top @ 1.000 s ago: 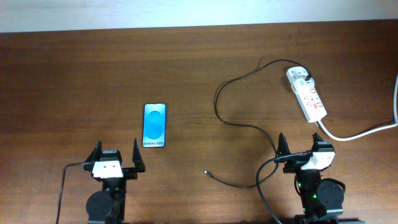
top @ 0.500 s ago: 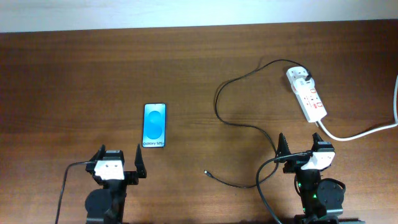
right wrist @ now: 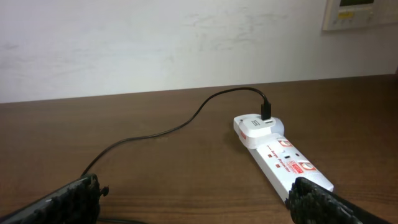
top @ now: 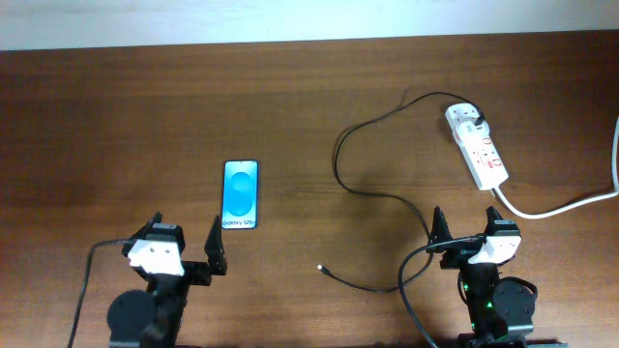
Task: Plug charger to phone and switch on socket
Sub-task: 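Move the left gripper forward over the blue phone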
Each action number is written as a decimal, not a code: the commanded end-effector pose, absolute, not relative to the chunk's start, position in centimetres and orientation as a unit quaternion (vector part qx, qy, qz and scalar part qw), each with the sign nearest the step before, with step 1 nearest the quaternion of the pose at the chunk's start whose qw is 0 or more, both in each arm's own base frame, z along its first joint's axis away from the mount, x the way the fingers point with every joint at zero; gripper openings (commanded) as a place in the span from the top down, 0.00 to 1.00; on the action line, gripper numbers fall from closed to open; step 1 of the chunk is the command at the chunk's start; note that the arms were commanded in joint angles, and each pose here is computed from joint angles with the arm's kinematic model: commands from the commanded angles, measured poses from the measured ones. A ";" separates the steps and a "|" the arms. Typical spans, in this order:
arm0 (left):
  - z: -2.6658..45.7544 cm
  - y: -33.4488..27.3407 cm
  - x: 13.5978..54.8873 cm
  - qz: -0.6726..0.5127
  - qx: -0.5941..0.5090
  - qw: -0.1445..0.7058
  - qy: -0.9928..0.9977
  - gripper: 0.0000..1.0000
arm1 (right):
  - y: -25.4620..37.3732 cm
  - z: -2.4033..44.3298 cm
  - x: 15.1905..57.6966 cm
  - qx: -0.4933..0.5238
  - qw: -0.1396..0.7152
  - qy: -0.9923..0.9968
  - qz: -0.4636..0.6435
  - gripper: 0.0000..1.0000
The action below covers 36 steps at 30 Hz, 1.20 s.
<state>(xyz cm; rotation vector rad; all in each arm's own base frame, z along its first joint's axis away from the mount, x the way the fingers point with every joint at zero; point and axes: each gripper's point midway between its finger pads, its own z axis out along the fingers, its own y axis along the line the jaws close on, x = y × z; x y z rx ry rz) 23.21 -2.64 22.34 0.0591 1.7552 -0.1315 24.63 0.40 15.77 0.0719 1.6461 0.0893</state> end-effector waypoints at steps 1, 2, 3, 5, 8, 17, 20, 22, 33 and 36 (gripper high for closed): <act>23.6 -2.9 23.5 -0.066 0.027 0.636 0.768 0.01 | 0.3 15.5 24.6 0.036 0.677 0.734 0.038 0.02; 23.9 -2.9 23.5 -0.066 0.027 0.637 0.767 0.01 | 0.3 15.5 24.6 0.036 0.677 0.734 0.038 0.02; 24.2 -2.9 23.5 -0.066 0.027 0.639 0.766 0.01 | 0.3 15.5 24.6 0.036 0.677 0.734 0.038 0.02; 25.0 -3.0 23.7 -0.067 0.027 0.640 0.765 0.01 | 0.3 15.5 24.6 0.036 0.677 0.734 0.038 0.02; 25.2 -3.1 24.5 -0.066 0.027 0.626 0.777 0.01 | 0.3 15.5 24.6 0.036 0.677 0.734 0.038 0.02; 25.0 -3.5 26.4 -0.070 0.032 0.565 0.821 0.01 | 0.3 15.5 24.6 0.036 0.677 0.734 0.038 0.02; 24.9 -3.5 26.3 -0.070 0.032 0.562 0.824 0.01 | 0.3 15.5 24.6 0.036 0.677 0.734 0.038 0.02; 24.9 -3.5 26.3 -0.070 0.032 0.562 0.824 0.01 | 0.3 15.5 24.6 0.036 0.677 0.734 0.038 0.02; 24.3 -3.7 28.2 -0.068 0.031 0.531 0.844 0.01 | 0.3 15.5 24.6 0.036 0.677 0.734 0.038 0.02; 24.4 -3.7 28.2 -0.068 0.031 0.532 0.844 0.01 | 0.3 15.5 24.6 0.036 0.677 0.734 0.038 0.02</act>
